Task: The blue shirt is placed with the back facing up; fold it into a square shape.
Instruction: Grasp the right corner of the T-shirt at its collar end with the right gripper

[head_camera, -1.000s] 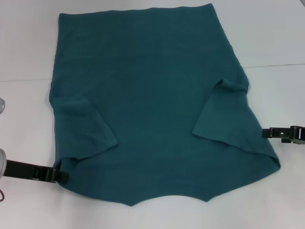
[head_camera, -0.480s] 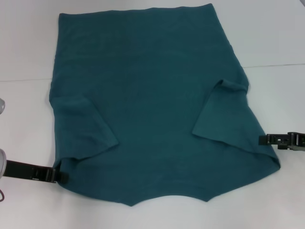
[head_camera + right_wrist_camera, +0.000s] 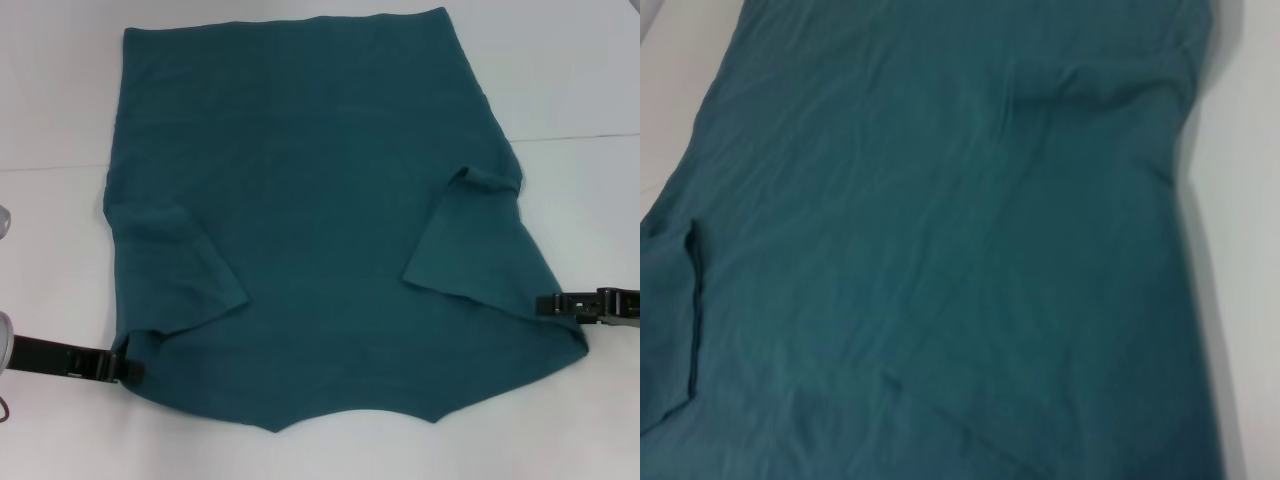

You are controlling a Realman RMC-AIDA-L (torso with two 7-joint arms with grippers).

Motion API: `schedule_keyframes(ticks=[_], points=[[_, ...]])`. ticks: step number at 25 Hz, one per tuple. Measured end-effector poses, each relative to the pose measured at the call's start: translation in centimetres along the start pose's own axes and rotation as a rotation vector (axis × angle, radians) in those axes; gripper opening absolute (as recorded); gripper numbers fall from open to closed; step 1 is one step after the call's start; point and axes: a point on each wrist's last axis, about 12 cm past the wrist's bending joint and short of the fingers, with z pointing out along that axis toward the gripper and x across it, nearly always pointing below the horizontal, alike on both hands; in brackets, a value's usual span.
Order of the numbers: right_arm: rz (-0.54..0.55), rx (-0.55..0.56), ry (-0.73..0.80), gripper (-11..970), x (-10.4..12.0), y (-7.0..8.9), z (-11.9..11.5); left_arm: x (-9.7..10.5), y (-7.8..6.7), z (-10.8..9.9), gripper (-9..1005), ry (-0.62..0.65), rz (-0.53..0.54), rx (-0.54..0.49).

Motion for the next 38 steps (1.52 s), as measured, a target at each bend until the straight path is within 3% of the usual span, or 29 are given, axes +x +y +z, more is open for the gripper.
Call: schedule_keyframes(ticks=[24,38], points=[[-0.06,-0.125,0.089,915,0.3,2.0,0.1,-0.4,-0.1,0.1,44,-0.007,0.007,0.0],[0.001,-0.092,0.116,915,1.3,0.4,-1.6,-0.5,-0.3,0.1,43,-0.028,0.0,0.015]])
